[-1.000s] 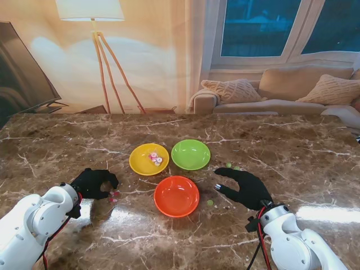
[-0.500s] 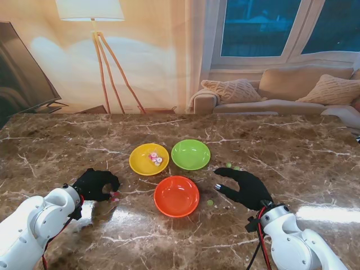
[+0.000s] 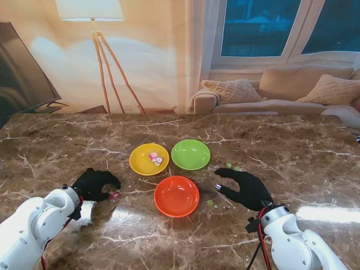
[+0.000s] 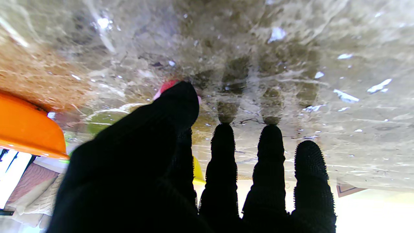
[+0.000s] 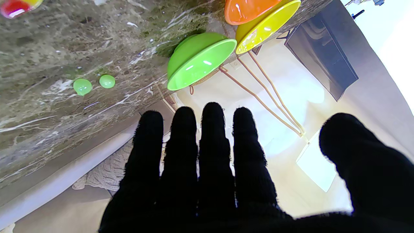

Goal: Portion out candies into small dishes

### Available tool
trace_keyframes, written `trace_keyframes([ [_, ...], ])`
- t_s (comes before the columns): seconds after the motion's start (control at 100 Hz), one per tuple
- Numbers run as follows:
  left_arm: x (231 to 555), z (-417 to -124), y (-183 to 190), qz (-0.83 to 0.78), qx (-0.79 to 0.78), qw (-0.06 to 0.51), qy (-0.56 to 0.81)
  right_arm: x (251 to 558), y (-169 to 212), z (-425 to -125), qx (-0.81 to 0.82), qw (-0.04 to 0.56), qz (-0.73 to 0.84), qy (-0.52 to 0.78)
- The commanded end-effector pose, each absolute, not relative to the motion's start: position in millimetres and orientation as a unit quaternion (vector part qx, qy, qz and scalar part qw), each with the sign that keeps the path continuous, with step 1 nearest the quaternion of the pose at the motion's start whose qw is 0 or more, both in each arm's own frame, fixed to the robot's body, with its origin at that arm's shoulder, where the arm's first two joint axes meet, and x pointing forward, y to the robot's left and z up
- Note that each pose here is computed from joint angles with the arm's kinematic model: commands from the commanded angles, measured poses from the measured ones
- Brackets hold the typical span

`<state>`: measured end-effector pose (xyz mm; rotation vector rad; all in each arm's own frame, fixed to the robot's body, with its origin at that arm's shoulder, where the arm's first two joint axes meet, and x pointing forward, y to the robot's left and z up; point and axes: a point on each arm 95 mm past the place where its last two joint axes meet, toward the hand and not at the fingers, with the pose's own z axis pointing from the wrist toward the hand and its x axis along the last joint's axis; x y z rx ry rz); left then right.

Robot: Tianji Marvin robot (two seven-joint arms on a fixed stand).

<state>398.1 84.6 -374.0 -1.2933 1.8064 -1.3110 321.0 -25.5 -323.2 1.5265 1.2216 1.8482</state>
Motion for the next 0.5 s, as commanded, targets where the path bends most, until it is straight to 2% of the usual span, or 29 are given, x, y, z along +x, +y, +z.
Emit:
trace_keyframes([
  [0.0,386.8,-399.5,87.0,-0.464,-0.495,0.262,0.686,318.3,-24.4,-327.7,0.56,0.216,0.665,0.446],
  [0.49,392.3,-400.6,84.8,-0.465,-0.481,0.274,0.691,317.5,-26.2,-327.5,0.56,0.218,0.666,0.443],
])
